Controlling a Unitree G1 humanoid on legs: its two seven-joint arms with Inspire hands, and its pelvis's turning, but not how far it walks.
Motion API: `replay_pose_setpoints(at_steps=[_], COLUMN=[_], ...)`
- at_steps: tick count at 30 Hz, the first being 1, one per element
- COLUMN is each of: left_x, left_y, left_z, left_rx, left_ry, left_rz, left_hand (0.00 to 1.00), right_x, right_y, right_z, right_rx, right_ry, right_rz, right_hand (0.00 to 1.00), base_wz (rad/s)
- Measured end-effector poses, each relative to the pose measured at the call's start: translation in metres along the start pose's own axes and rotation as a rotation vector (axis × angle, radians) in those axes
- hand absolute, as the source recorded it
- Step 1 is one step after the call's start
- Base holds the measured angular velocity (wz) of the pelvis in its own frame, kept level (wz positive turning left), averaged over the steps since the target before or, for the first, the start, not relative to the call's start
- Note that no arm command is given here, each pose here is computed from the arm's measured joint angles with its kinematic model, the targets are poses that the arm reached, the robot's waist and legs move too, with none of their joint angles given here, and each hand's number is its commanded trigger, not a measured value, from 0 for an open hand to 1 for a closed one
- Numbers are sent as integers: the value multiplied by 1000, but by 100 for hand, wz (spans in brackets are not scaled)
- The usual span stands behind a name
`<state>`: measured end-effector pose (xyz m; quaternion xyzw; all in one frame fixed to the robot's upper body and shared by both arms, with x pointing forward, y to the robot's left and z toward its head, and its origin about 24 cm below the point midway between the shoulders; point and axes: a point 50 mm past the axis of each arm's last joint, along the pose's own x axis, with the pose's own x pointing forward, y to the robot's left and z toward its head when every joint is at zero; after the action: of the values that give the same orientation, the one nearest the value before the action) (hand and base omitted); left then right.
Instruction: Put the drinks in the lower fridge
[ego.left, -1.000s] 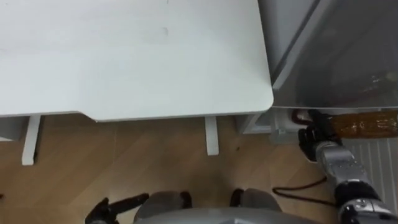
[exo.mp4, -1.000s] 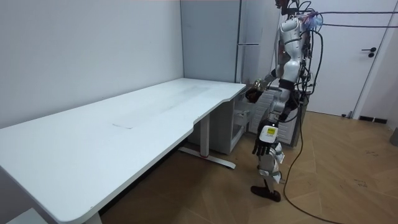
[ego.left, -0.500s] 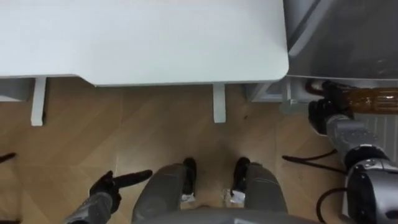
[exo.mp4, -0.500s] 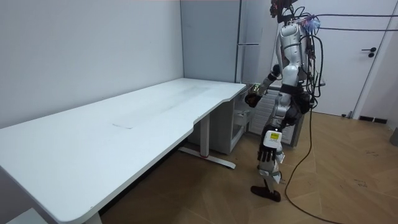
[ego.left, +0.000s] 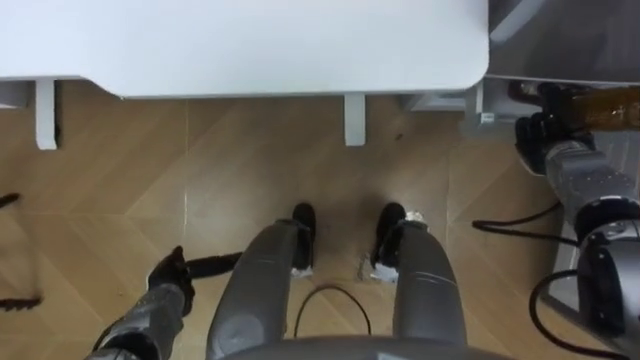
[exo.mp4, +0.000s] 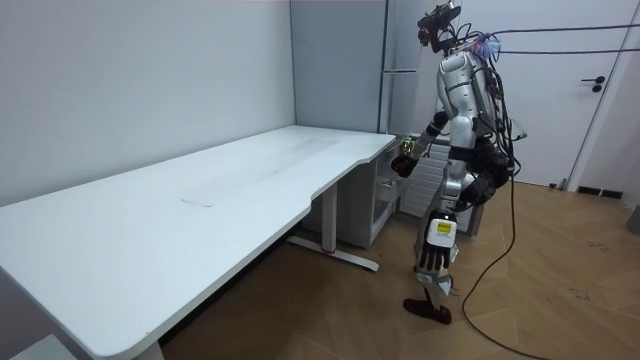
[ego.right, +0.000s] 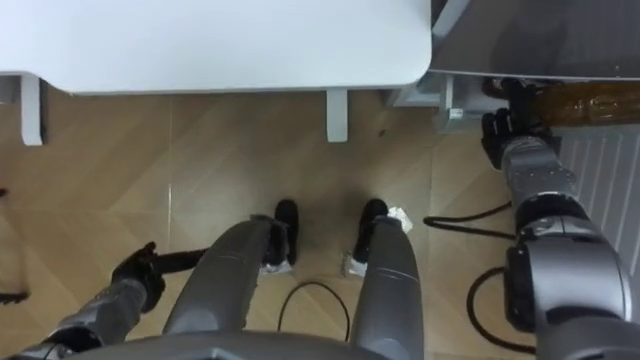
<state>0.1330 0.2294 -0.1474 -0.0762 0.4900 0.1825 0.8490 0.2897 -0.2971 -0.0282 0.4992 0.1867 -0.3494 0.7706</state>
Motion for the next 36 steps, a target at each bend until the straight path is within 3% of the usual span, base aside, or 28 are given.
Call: replay_pose_setpoints(at_steps=[9, 12, 13, 14, 19, 36], left_x=[0, 0, 0, -1, -1, -4], left_y=[9, 10, 11, 12, 18, 29], left_z=[2, 3, 3, 4, 11, 5], left_rx=[-33, -16, -11, -6, 4, 51], left_ry=[-3, -7, -8, -14, -38, -18], left_rz=[52, 52, 53, 54, 62, 93], left_hand=[0, 0, 0, 0, 0, 0], right_x=[0, -1, -1, -1, -4, -3], right_y=[6, 22, 26, 35, 54, 52], right_z=[-1, 0, 0, 0, -1, -2], right_rx=[-25, 13, 25, 55, 89, -42], right_ry=[4, 7, 9, 15, 49, 47], right_rz=[51, 94, 104, 131, 201, 235], right_hand=[100, 100, 62, 0, 0, 0], base_wz=[2, 0, 5, 6, 7, 0])
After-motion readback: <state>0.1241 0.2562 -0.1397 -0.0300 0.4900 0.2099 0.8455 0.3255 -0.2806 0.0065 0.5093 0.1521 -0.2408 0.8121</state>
